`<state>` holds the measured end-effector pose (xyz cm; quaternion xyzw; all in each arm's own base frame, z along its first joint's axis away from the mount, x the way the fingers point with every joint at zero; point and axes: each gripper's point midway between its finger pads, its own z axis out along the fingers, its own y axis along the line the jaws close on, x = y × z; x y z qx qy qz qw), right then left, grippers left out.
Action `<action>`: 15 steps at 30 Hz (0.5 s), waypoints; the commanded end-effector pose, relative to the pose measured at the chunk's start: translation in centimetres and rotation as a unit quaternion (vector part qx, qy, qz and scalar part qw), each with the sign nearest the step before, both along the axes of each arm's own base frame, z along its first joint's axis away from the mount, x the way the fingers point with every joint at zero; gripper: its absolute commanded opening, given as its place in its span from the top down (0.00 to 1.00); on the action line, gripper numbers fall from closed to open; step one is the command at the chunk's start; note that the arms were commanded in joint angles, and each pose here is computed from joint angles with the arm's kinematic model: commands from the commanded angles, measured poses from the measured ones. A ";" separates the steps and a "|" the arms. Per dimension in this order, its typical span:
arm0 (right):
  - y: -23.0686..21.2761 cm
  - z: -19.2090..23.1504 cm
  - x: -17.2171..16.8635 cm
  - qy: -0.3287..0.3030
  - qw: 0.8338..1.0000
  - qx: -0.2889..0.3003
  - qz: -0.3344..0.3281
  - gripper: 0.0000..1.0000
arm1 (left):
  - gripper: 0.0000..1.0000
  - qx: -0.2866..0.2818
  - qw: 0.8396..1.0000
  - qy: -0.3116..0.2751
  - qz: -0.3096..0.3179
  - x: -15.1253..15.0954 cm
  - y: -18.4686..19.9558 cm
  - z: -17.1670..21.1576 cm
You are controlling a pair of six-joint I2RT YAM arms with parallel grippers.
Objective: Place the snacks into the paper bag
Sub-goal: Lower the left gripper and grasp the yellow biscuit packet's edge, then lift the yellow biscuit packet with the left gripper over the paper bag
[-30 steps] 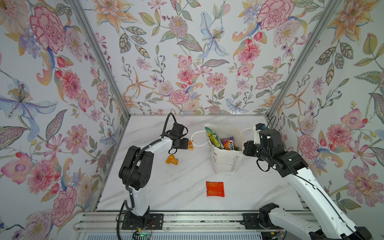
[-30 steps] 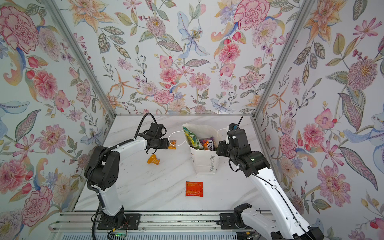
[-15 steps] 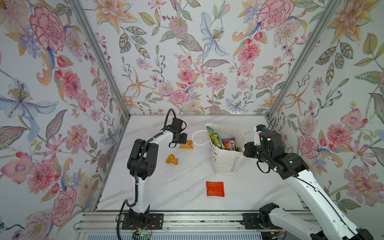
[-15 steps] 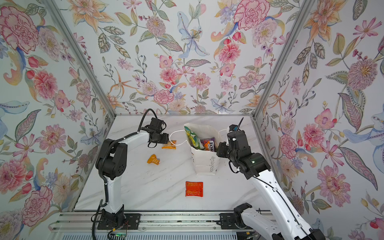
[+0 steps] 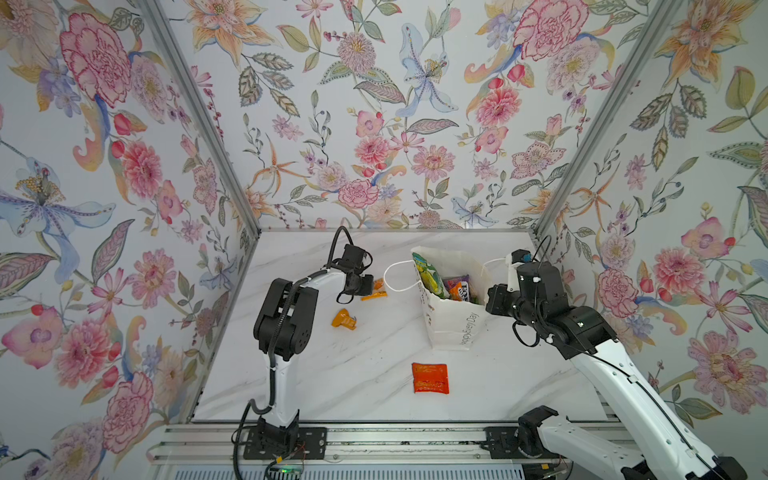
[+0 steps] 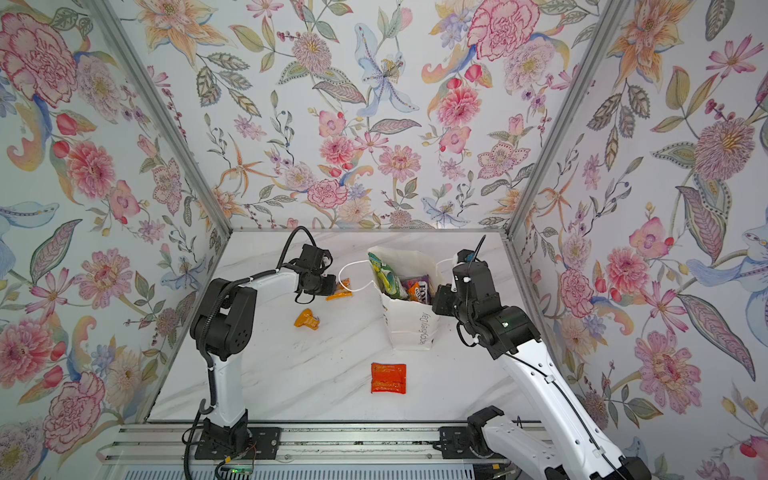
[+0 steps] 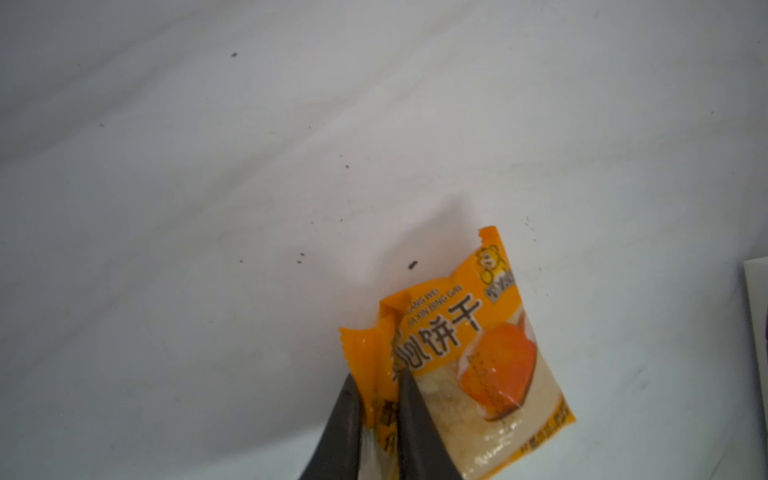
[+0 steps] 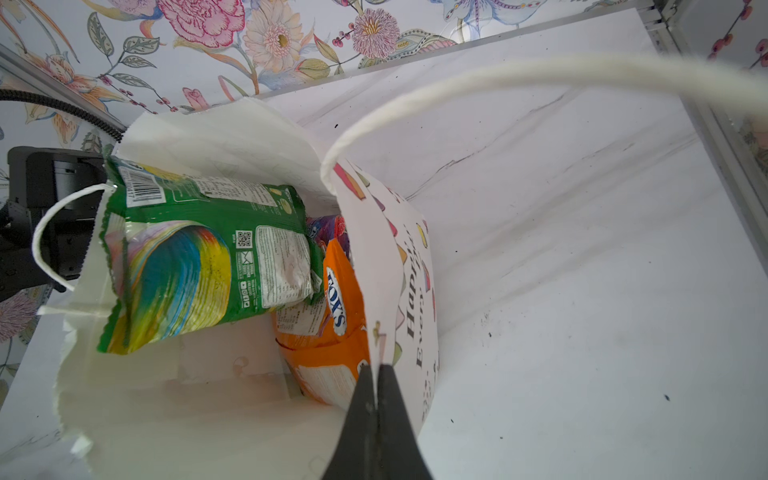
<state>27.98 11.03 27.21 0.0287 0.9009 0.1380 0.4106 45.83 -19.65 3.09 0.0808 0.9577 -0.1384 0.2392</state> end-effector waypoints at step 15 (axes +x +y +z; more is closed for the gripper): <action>-0.1 0.7 -0.4 -0.021 1.000 0.010 -0.009 1.00 | 1.00 -0.066 0.986 -0.139 0.067 -3.9 2.6 9.7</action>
